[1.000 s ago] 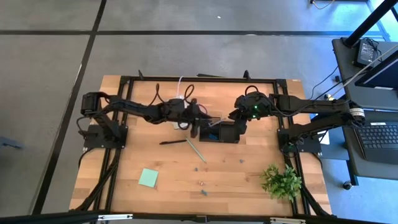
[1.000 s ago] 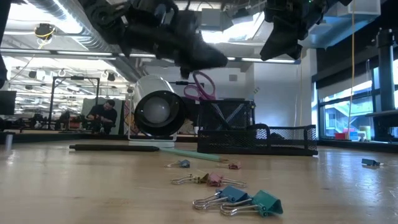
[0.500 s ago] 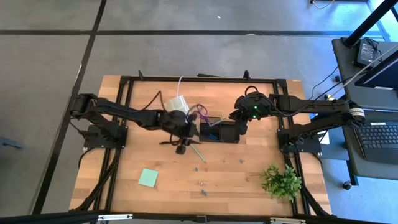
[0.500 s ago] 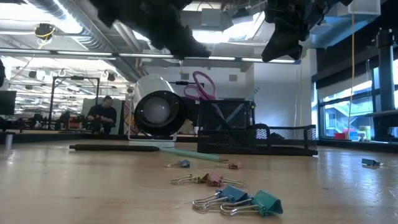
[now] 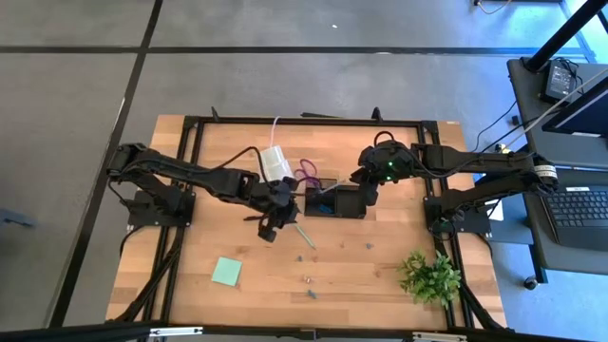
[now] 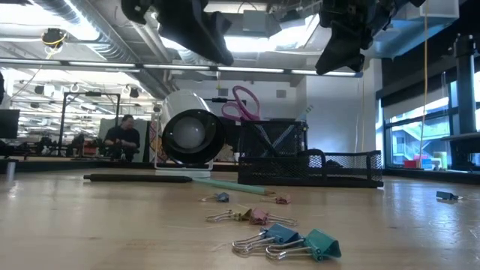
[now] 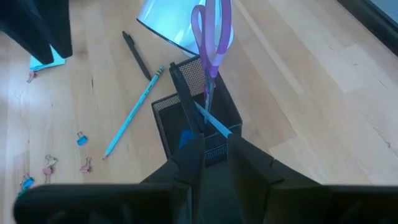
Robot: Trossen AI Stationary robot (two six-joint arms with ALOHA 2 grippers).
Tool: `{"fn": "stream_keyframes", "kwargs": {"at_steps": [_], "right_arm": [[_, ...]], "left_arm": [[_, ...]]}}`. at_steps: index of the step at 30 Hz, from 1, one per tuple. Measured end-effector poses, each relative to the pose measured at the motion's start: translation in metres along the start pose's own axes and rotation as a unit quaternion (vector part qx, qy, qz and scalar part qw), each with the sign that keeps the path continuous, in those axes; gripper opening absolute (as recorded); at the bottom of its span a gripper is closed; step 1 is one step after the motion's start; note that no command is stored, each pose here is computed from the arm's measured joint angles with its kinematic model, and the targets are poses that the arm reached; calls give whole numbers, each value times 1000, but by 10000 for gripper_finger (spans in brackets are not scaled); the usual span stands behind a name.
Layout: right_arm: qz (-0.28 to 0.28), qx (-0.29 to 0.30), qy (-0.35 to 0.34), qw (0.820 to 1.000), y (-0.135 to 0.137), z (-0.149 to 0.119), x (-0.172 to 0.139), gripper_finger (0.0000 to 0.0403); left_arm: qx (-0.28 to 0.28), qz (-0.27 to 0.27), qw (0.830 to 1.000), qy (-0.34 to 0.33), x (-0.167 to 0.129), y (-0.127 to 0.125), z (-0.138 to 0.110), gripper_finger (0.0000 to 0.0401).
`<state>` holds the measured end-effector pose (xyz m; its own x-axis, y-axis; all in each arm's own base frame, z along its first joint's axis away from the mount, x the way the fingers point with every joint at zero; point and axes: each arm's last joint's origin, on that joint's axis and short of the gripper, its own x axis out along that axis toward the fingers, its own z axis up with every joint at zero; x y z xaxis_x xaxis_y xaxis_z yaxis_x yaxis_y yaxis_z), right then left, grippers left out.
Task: Pick and place office supplies into organizer
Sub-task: Put the green pencil into the black desk organizer
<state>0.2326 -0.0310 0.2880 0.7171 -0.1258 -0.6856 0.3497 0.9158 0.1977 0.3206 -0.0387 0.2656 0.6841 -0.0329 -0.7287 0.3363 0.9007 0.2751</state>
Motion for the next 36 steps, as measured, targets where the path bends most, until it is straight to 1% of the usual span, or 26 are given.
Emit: {"fn": "stream_keyframes", "kwargs": {"at_steps": [4,7,13,18,23,25,29,33,36], "right_arm": [[0,0,0,1000,0,0,0,75],[0,0,0,1000,0,0,0,75],[-1,0,2,1000,0,0,0,74],[-1,1,3,1000,0,-1,0,74],[-1,2,5,1000,0,-1,0,74],[-2,3,6,1000,0,-1,0,75],[-1,12,6,1000,0,-1,0,75],[0,15,8,1000,0,-1,0,74],[2,14,9,1000,0,-2,0,75]], "left_arm": [[9,21,1000,10,7,1,-1,130],[37,23,999,17,17,-1,-1,130],[46,2,998,51,43,-8,-9,130],[51,-20,995,78,63,-15,-16,139],[101,-40,989,99,80,-26,-22,147],[111,-46,987,104,85,-30,-23,148],[113,-55,985,121,98,-36,-30,145],[102,-57,985,130,110,-38,-35,142],[93,-49,984,141,117,-40,-38,143]]}}
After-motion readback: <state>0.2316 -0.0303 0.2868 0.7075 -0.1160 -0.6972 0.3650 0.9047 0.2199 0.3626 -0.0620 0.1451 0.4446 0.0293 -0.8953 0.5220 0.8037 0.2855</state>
